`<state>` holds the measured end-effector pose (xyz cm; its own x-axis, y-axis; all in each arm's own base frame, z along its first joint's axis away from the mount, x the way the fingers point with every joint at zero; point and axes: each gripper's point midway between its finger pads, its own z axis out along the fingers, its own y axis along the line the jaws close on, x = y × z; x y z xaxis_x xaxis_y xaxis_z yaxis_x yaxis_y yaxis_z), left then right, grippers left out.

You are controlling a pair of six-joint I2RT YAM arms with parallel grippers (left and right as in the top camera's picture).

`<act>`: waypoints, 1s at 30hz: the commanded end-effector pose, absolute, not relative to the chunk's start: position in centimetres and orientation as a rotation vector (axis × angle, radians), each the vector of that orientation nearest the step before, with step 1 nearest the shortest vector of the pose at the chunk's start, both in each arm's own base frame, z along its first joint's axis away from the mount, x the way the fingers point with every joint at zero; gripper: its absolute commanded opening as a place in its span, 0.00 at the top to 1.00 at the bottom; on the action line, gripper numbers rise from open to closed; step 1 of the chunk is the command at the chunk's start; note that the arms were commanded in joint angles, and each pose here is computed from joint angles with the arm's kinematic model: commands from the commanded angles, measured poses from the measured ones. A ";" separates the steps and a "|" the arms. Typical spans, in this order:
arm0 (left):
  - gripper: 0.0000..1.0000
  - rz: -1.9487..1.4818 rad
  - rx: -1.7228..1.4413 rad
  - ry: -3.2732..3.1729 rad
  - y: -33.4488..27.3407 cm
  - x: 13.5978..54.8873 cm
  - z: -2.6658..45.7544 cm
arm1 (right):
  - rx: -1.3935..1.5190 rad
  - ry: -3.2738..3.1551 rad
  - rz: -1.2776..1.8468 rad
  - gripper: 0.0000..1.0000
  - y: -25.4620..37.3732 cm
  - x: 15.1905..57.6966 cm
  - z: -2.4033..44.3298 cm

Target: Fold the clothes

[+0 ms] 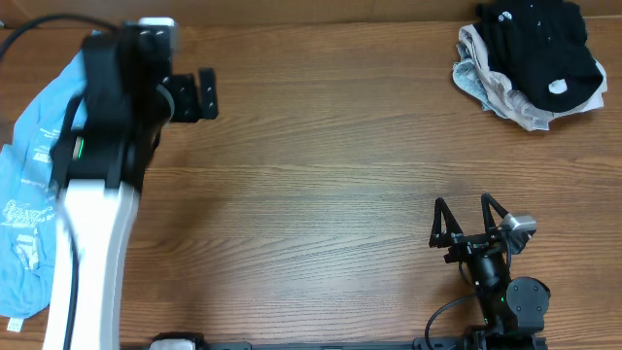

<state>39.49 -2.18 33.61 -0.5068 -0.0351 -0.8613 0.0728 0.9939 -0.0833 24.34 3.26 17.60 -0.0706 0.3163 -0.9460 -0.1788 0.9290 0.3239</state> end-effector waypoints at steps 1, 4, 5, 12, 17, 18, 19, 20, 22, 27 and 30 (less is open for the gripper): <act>0.00 -0.171 0.061 1.994 -1.9 36.2 32.5 | 0.102 1.588 0.411 0.00 3.4 24.3 17.4; 0.00 -0.168 0.056 1.902 -1.4 33.8 31.1 | 0.102 1.588 0.411 0.00 3.4 24.3 17.4; 0.00 -0.166 0.051 1.883 -1.2 33.1 30.4 | 0.102 1.588 0.411 0.00 3.4 24.3 17.4; 0.00 -0.120 0.050 1.683 -0.8 28.0 26.4 | 0.102 1.588 0.411 0.00 3.4 24.3 17.4; 0.00 -0.103 0.066 1.531 -0.9 26.2 24.4 | 0.102 1.588 0.411 0.00 3.4 24.3 17.4; 0.00 -0.100 0.069 1.511 -1.0 26.1 23.9 | 0.102 1.588 0.411 0.00 3.4 24.3 17.4; 0.00 -0.099 0.070 1.497 -1.0 26.0 23.5 | 0.102 1.588 0.411 0.00 3.4 24.3 17.4; 0.00 -0.095 0.070 1.484 -0.9 25.9 23.0 | 0.102 1.588 0.411 0.00 3.4 24.3 17.4; 0.00 -0.093 0.070 1.472 -0.9 25.7 22.1 | 0.102 1.588 0.412 0.00 3.4 24.3 17.4; 0.00 -0.089 0.063 1.480 -0.8 25.5 19.9 | 0.102 1.588 0.411 0.00 3.4 24.3 17.4; 0.00 -0.078 0.053 1.479 -0.6 25.4 19.9 | 0.102 1.588 0.411 0.00 3.4 24.3 17.4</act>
<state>25.59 -1.01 19.51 0.0644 -0.0355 -0.9973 0.1071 0.9938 -0.0284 24.33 3.27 17.58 -0.0713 0.3155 -0.9462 -0.1789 0.9292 0.3234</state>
